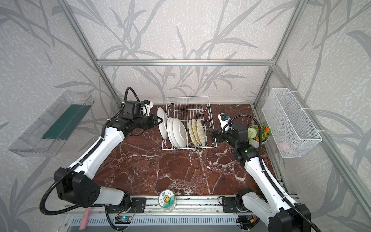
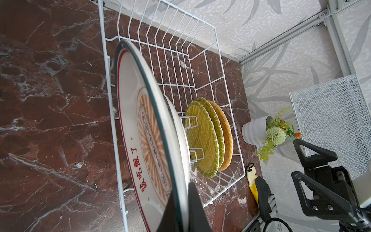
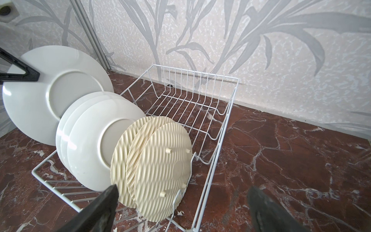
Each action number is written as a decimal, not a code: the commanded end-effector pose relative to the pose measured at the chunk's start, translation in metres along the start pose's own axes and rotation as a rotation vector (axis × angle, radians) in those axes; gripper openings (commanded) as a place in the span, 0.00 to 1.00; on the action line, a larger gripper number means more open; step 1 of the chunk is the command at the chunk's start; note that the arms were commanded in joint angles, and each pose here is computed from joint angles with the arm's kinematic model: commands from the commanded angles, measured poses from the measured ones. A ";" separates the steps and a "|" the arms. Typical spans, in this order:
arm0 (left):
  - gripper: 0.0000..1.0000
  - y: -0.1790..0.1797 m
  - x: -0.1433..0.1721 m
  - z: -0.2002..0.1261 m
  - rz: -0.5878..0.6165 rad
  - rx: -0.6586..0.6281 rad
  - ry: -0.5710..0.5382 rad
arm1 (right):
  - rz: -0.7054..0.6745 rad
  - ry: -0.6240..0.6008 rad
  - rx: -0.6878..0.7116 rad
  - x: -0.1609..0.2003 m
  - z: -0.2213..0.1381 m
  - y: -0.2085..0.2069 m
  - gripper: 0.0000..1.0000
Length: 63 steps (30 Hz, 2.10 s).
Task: Unload the plates from the dish rack
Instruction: Pick up a plate from the dish rack, then place a plate at the top-left of the table.
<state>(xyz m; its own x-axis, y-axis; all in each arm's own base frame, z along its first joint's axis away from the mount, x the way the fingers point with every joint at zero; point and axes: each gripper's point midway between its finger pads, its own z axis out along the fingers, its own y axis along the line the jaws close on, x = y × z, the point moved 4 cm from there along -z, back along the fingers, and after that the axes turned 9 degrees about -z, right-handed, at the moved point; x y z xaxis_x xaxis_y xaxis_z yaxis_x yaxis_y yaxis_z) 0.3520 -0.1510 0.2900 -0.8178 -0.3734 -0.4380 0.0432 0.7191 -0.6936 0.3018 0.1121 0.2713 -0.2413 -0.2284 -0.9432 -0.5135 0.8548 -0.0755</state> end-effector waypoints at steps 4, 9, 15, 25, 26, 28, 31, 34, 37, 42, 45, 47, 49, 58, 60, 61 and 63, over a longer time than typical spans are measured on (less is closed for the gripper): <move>0.00 -0.036 -0.021 -0.022 0.055 0.123 -0.104 | 0.003 -0.018 -0.017 -0.004 0.004 0.003 0.99; 0.00 -0.040 -0.024 -0.030 0.073 0.123 -0.129 | 0.001 -0.022 -0.020 -0.006 0.004 0.004 0.99; 0.00 -0.033 -0.022 -0.033 0.098 0.059 -0.126 | -0.002 -0.021 -0.023 -0.006 0.004 0.005 0.99; 0.00 -0.039 -0.029 -0.047 0.155 0.027 -0.165 | -0.001 -0.021 -0.033 -0.007 0.005 0.007 0.99; 0.00 -0.039 -0.029 -0.047 0.160 0.024 -0.166 | -0.001 -0.021 -0.033 -0.007 0.005 0.007 0.99; 0.00 -0.040 -0.031 -0.048 0.167 0.018 -0.169 | -0.002 -0.022 -0.035 -0.008 0.005 0.008 0.99; 0.00 -0.042 -0.033 -0.050 0.182 0.018 -0.177 | -0.003 -0.026 -0.036 -0.010 0.004 0.008 0.99; 0.00 -0.046 -0.038 -0.053 0.208 0.016 -0.184 | -0.006 -0.023 -0.038 -0.011 0.005 0.009 0.99; 0.00 -0.050 -0.042 -0.057 0.237 0.005 -0.197 | -0.007 -0.017 -0.039 -0.012 0.006 0.008 0.99; 0.00 -0.059 -0.049 -0.064 0.332 0.005 -0.220 | 0.034 -0.019 -0.040 -0.017 0.007 0.008 0.99; 0.00 -0.065 -0.049 -0.069 0.418 0.016 -0.229 | 0.096 -0.023 -0.055 -0.023 0.008 0.008 0.99; 0.00 -0.069 -0.049 -0.069 0.472 0.020 -0.227 | 0.136 -0.022 -0.060 -0.029 0.009 0.008 0.99; 0.00 -0.075 -0.046 -0.069 0.537 0.038 -0.217 | 0.178 -0.023 -0.056 -0.036 0.009 0.006 0.99; 0.00 -0.095 -0.014 -0.039 0.966 -0.061 -0.150 | 0.357 -0.065 -0.069 -0.072 0.011 0.002 0.99; 0.00 -0.099 -0.010 -0.034 1.035 -0.068 -0.146 | 0.389 -0.073 -0.079 -0.079 0.012 0.001 0.99; 0.00 -0.102 -0.006 -0.031 1.080 -0.074 -0.143 | 0.405 -0.077 -0.082 -0.084 0.013 0.001 0.99; 0.00 -0.107 0.001 -0.026 1.175 -0.093 -0.147 | 0.454 -0.072 -0.064 -0.091 0.015 -0.004 0.99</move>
<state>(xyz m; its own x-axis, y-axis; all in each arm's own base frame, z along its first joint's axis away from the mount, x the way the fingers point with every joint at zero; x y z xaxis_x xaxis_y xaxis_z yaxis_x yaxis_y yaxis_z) 0.3275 -0.2112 0.3618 -0.4099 0.3561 -0.8398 0.6606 0.7507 -0.0041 0.3344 0.1338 0.3376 -0.3694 0.1151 -0.9221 -0.4449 0.8493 0.2842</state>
